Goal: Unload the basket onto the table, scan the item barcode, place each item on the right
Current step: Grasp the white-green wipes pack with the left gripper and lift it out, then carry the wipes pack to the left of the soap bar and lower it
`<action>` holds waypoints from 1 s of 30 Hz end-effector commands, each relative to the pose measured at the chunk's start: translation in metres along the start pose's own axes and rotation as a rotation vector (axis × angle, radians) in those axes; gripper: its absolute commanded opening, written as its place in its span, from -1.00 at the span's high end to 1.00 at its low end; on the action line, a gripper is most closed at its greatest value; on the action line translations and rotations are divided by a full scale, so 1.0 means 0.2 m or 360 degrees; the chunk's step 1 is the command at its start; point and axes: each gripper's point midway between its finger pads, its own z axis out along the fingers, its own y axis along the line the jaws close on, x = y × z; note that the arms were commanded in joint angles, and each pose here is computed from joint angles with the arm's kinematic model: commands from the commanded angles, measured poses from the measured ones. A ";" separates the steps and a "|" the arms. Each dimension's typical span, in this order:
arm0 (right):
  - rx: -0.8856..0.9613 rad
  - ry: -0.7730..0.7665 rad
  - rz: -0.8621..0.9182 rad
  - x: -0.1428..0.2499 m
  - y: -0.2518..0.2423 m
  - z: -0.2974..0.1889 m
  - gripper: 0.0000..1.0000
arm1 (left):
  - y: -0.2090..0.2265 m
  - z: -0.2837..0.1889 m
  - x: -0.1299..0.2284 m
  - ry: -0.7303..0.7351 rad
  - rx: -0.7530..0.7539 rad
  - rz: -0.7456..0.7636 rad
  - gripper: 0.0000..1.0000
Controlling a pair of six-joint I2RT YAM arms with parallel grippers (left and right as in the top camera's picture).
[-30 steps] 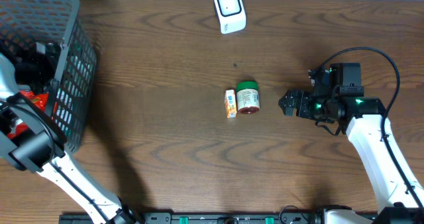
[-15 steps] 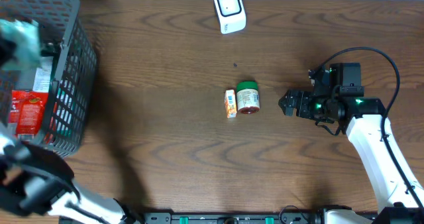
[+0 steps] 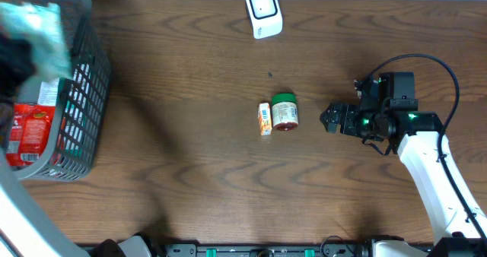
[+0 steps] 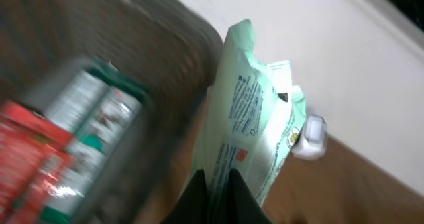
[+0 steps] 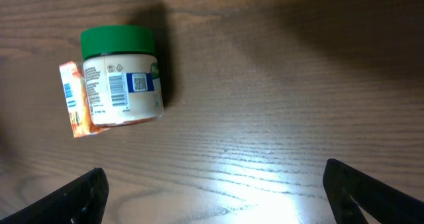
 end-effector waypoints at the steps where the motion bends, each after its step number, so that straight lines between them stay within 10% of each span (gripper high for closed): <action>1: -0.0023 -0.0012 -0.0012 -0.02 0.03 -0.01 -0.99 | -0.20 0.15 0.25 0.0337 0.0142 0.0054 0.86; 13: -0.0023 -0.0012 -0.0012 -0.02 0.03 -0.01 -0.99 | -0.50 0.66 1.08 0.1085 0.0323 0.0267 0.85; 30: -0.0023 -0.0012 -0.0012 -0.02 0.03 -0.01 -0.98 | -0.47 1.23 1.78 0.1273 0.0153 0.0219 0.85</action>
